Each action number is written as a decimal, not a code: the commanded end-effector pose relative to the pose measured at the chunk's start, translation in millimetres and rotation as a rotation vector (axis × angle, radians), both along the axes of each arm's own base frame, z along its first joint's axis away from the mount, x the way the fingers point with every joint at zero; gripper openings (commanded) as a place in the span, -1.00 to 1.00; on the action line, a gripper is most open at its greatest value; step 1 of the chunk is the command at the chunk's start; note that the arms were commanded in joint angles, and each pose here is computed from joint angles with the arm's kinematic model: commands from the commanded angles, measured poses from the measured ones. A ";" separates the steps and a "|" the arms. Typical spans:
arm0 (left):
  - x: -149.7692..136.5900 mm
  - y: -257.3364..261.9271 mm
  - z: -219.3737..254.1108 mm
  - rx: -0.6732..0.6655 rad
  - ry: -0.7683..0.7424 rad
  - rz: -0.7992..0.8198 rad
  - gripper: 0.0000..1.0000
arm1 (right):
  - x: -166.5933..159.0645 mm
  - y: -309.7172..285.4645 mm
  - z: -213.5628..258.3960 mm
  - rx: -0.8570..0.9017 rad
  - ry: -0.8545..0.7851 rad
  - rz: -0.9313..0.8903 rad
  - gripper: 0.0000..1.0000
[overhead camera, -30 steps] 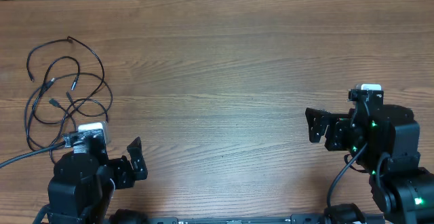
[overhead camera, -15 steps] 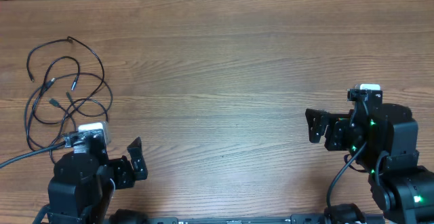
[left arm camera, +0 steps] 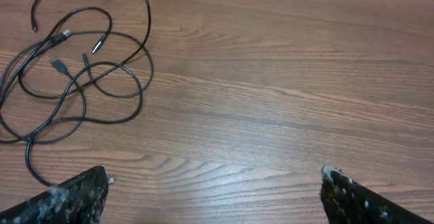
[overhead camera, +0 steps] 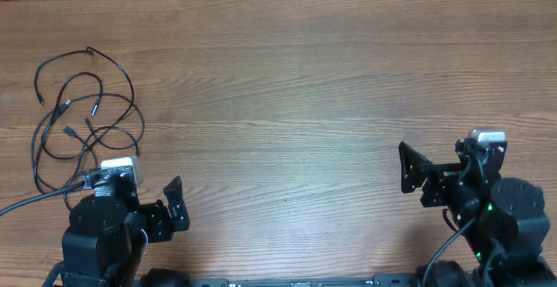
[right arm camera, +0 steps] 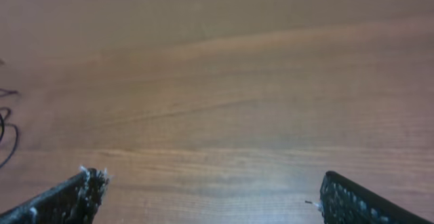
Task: Untangle cables
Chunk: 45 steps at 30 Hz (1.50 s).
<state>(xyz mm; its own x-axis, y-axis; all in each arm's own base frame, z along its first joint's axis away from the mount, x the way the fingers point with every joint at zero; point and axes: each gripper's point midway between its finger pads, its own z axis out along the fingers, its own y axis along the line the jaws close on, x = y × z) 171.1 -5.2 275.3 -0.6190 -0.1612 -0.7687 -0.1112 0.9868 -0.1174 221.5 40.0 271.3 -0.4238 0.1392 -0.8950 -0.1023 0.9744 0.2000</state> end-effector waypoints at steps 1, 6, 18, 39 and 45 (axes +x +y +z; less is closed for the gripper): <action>-0.4 -0.8 -1.7 -0.013 0.001 0.005 0.99 | -0.8 -1.5 -4.6 0.009 -0.100 -0.005 1.00; -0.4 -0.8 -1.7 -0.013 0.001 0.005 0.99 | 3.5 -0.8 -15.1 0.034 -0.240 -0.007 1.00; -0.4 -0.8 -1.7 -0.013 0.001 0.005 0.99 | 5.4 -0.9 -23.9 0.075 -0.529 -0.008 1.00; -0.4 -0.8 -1.7 -0.013 0.001 0.005 0.99 | 23.8 -16.5 -101.8 0.027 -0.386 -0.095 1.00; -0.4 -0.8 -1.7 -0.013 0.001 0.005 0.99 | 23.7 -14.7 -101.0 0.030 -0.389 -0.085 1.00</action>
<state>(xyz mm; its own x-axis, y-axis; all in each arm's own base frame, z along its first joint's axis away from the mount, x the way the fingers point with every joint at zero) 171.1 -5.2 274.4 -0.6210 -0.1608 -0.7672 -0.1115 0.9869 -0.1166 245.1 25.4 172.0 -0.0444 0.1945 -0.9799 -0.0926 0.9758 0.1979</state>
